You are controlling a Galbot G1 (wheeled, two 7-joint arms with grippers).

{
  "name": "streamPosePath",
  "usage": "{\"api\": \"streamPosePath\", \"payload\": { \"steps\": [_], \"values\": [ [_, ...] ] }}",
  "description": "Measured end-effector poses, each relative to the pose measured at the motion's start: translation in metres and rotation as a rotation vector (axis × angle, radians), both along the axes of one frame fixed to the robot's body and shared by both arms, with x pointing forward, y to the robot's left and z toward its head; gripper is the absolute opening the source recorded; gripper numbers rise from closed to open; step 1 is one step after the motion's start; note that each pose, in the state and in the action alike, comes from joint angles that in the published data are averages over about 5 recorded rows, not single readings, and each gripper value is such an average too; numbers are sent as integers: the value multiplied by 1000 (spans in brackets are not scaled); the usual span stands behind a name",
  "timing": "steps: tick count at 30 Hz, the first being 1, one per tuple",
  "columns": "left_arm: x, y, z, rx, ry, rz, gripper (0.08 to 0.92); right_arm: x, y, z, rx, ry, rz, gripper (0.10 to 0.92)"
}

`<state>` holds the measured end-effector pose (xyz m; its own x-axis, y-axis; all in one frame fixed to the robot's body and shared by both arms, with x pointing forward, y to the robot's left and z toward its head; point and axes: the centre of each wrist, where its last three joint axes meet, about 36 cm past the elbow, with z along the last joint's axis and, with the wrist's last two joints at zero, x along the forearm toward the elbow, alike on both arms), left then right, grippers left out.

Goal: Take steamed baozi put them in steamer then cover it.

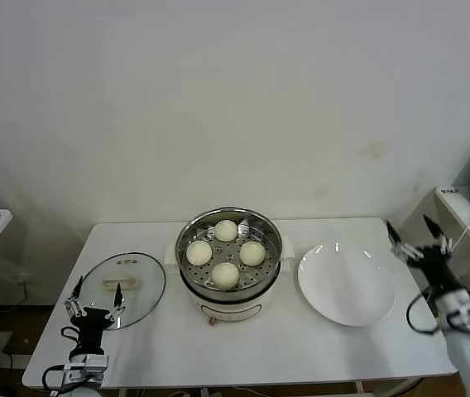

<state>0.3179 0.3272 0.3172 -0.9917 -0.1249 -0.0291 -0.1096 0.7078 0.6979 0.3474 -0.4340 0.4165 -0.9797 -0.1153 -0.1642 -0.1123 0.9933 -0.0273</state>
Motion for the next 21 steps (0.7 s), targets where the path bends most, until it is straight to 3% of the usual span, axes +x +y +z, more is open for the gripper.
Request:
{"api": "streamPosePath", "payload": {
  "steps": [10, 21],
  "values": [
    [16, 30, -14, 329, 108, -94, 823, -59, 7, -19, 86, -6, -50, 823],
    [36, 55, -27, 528, 194, -116, 823, -85, 14, -18, 143, -31, -89, 823]
  ]
}}
